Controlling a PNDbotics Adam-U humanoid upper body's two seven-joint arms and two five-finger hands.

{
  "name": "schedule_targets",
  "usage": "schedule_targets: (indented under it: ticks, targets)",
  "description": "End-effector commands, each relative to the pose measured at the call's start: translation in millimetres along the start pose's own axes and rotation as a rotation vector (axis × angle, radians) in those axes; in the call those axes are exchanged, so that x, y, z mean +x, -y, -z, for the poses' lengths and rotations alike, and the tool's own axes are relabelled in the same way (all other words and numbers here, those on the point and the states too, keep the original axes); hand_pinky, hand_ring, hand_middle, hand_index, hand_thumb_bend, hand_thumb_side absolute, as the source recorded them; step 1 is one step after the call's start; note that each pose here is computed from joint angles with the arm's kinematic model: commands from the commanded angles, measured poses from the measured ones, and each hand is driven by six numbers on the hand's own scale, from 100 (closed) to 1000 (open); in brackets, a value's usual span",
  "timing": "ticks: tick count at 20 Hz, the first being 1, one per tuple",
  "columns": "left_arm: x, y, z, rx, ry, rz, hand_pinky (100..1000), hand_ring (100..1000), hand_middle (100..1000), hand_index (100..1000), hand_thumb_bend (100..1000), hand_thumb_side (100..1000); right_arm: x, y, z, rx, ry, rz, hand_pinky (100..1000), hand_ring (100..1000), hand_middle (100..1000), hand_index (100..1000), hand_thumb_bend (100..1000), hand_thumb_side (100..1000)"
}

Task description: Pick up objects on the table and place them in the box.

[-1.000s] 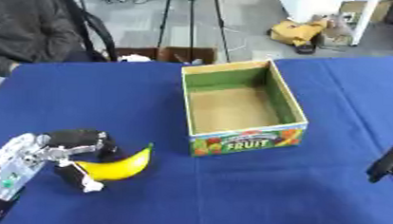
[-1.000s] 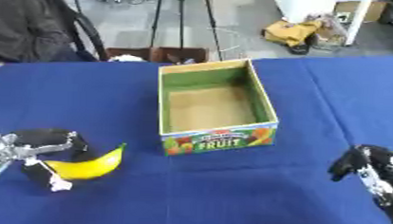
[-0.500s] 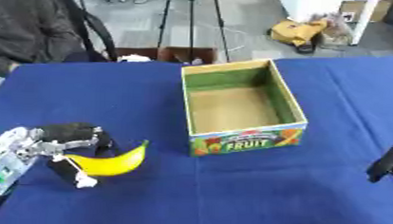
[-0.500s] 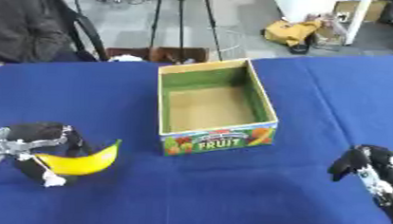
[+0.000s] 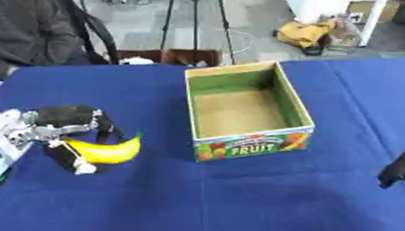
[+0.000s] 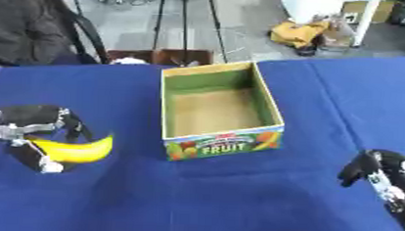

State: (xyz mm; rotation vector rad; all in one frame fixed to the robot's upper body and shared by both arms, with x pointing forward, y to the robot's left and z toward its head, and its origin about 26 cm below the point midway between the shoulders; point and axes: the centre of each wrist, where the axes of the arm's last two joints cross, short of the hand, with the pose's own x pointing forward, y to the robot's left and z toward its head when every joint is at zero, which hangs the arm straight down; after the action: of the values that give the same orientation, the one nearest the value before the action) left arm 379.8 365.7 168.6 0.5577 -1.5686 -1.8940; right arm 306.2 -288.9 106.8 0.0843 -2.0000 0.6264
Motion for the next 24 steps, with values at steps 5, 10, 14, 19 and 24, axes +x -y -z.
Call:
schedule_targets:
  ticks: [5, 10, 14, 19, 24]
  targets:
    - [-3, -42.8, -3, 0.080, 0.025, 0.056, 661, 495, 418, 774, 369, 172, 5, 5.0, 3, 0.015, 0.018, -0.018, 468, 528, 436, 519, 100, 678]
    - [-1, -65.5, 8, 0.158, 0.049, 0.056, 662, 495, 419, 773, 344, 144, 6, 4.3, 4, 0.023, 0.021, -0.018, 468, 528, 436, 519, 100, 677]
    - [0, -86.4, 21, 0.218, 0.073, 0.050, 663, 496, 420, 773, 331, 139, 7, 3.3, 6, 0.035, 0.027, -0.018, 469, 528, 435, 520, 100, 678]
    - [-3, -101.3, 41, 0.242, 0.080, 0.030, 663, 496, 421, 772, 307, 152, 9, 1.3, 11, 0.061, 0.043, -0.020, 469, 528, 435, 520, 100, 680]
    - [-14, -99.7, 61, 0.238, 0.061, 0.000, 662, 496, 422, 769, 282, 185, 12, -1.1, 17, 0.088, 0.061, -0.021, 469, 528, 435, 520, 100, 684]
